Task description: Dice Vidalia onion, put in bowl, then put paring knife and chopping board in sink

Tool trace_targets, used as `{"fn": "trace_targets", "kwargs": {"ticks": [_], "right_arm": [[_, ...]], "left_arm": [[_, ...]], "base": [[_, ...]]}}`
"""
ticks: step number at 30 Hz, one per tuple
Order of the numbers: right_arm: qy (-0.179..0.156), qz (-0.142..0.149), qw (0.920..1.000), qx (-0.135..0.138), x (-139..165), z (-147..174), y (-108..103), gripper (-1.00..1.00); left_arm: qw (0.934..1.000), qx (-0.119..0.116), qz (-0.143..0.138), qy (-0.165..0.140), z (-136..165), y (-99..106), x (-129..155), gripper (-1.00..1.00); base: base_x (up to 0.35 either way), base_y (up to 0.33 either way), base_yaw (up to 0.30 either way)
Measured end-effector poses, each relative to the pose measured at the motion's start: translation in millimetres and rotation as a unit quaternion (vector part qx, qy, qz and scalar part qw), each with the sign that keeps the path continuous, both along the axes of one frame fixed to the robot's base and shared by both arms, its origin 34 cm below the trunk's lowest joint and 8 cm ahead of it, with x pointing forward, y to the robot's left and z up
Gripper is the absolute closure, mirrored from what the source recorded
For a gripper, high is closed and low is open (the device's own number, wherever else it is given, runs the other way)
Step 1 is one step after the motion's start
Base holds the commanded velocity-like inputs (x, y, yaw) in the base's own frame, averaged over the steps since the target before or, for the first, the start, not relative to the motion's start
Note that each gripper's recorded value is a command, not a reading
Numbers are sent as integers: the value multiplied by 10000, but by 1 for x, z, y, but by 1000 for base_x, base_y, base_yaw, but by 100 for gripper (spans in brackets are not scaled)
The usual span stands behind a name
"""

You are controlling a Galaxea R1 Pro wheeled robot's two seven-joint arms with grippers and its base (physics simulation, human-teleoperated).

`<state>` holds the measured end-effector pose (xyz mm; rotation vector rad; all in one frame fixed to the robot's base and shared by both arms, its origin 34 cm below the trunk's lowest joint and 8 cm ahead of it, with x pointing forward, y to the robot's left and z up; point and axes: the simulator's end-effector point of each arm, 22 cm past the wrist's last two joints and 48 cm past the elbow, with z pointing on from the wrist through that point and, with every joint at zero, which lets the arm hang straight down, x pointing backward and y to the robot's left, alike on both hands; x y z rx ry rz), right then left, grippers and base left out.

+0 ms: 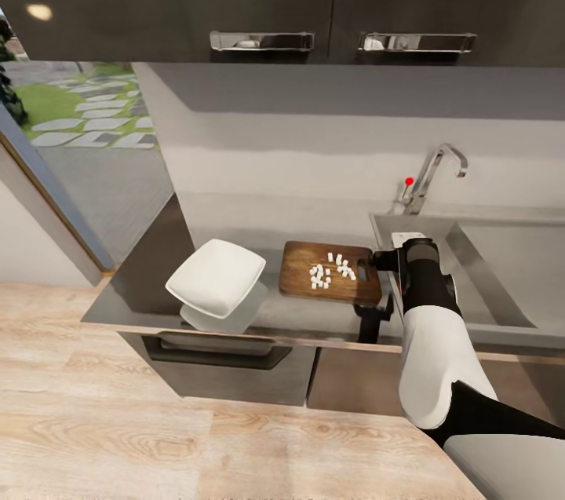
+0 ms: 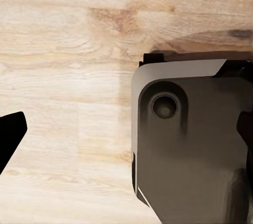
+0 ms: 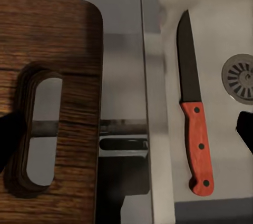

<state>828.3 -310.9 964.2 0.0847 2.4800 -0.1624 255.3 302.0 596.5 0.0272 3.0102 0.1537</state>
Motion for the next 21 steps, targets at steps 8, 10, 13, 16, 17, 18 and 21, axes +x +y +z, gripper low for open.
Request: {"fn": "trace_targets", "kwargs": {"ticks": [8, 10, 13, 16, 17, 18, 21], "right_arm": [[59, 0, 10000, 0, -1, -8, 0, -100], [74, 1, 10000, 0, -1, -10, 0, -100], [94, 3, 10000, 2, -1, -13, 0, -100], [116, 3, 9999, 1, -1, -16, 0, -100], [124, 2, 9999, 1, -1, -17, 0, -100], [131, 2, 9999, 1, -1, -18, 0, -100], [152, 3, 9999, 1, -2, -21, 0, -100]], "left_arm": [[10000, 0, 0, 55, -2, 0, -5, -100], [10000, 0, 0, 69, -2, 0, -6, -100], [10000, -1, 0, 90, -3, 0, -7, -100], [9999, 0, 0, 111, -3, 0, -9, -100], [9999, 0, 0, 118, -3, 0, -10, -100], [9999, 0, 0, 125, -3, 0, -10, -100], [9999, 0, 0, 145, -4, 0, -12, -100]], "base": [[0, 0, 0], [0, 0, 0], [0, 0, 0], [0, 0, 0], [0, 0, 0], [0, 0, 0], [0, 0, 0]]}}
